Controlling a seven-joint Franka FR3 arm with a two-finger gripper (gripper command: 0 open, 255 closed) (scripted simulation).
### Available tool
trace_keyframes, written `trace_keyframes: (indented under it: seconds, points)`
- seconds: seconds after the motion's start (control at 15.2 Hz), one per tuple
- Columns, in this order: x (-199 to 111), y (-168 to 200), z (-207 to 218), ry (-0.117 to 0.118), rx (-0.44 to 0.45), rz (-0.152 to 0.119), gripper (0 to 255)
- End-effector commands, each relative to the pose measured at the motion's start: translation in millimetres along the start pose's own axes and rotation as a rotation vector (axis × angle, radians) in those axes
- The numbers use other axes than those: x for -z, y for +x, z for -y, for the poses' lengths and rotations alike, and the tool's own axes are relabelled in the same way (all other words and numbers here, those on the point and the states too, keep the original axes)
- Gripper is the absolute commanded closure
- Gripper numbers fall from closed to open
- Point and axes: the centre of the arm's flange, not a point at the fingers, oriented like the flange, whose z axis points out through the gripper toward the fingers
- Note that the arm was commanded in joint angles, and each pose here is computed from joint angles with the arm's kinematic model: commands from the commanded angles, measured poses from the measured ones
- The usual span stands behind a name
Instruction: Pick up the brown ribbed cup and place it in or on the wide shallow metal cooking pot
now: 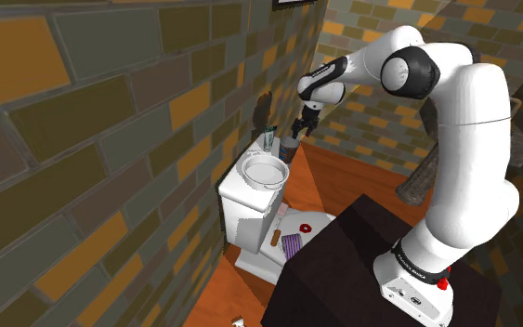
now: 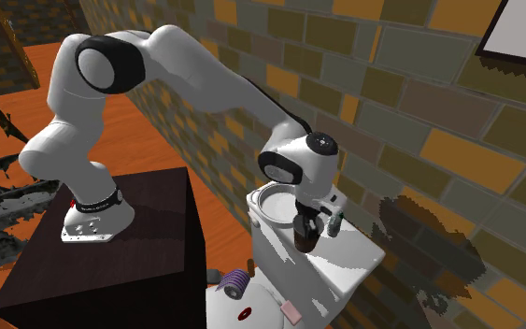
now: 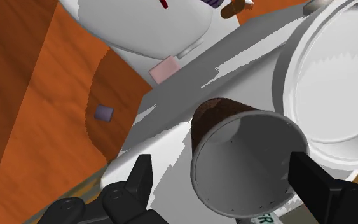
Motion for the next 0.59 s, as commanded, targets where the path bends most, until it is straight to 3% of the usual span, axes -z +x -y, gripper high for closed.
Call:
trace_keyframes:
  seconds: [0.0,0.53]
  points:
    - [-17,16,-14,0.009,-0.004,0.0,0]
    - [-60,19,-16,0.011,-0.005,0.0,0]
